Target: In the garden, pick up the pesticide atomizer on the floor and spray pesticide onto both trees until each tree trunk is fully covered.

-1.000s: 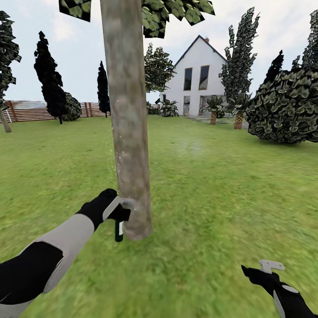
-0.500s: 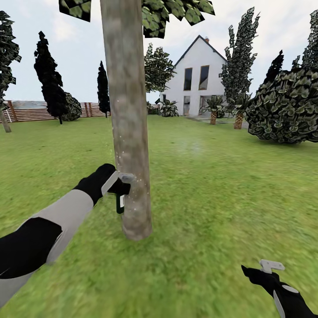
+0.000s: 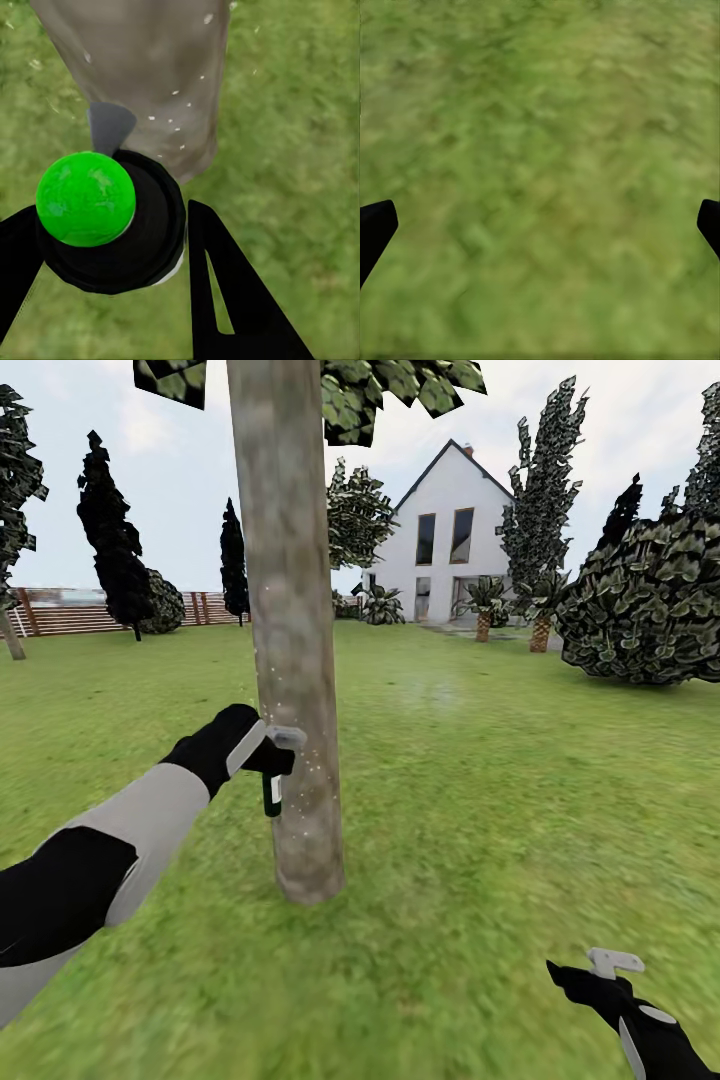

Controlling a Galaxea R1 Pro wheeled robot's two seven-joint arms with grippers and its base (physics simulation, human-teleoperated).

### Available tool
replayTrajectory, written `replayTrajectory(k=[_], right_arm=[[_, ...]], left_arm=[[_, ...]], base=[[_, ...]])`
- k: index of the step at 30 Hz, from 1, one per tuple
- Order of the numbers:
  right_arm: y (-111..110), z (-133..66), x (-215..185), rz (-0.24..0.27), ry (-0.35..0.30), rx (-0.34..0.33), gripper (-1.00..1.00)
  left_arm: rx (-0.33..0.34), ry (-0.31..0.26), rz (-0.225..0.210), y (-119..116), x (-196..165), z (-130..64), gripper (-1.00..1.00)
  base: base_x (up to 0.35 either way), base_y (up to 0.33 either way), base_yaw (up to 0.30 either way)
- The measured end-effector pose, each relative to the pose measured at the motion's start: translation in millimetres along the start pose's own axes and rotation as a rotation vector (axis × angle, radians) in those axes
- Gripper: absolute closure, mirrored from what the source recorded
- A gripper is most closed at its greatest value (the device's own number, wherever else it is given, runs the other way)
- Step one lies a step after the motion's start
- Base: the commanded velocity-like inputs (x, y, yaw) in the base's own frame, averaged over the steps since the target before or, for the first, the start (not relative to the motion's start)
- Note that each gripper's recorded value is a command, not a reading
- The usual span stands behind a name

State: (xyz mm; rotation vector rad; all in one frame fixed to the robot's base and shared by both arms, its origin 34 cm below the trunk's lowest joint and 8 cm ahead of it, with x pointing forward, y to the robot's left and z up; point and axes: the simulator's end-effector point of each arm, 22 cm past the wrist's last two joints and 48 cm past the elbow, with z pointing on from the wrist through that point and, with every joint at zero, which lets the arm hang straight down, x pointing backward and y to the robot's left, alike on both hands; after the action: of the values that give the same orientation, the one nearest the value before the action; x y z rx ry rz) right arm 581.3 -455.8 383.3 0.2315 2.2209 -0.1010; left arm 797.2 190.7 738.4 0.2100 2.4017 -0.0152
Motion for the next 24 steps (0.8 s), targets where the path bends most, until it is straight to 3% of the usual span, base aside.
replayTrajectory(k=[7, 12, 24], right_arm=[[0, 0.1, 0, 0.0, 0.0, 0.0, -1.0], [0, 0.1, 0, -0.001, 0.0, -0.001, -1.0], [0, 0.1, 0, 0.0, 0.0, 0.0, -1.0]], left_arm=[[-0.003, -0.015, 0.0, 2, -10, -6.8, 1.0], [-0.013, -0.057, 0.001, 6, -37, -25.7, 1.0], [-0.018, -0.074, -0.002, 10, -50, -35.7, 1.0]], base=[[0.0, 0.0, 0.0], [0.0, 0.0, 0.0], [-0.03, 0.0, 0.0]])
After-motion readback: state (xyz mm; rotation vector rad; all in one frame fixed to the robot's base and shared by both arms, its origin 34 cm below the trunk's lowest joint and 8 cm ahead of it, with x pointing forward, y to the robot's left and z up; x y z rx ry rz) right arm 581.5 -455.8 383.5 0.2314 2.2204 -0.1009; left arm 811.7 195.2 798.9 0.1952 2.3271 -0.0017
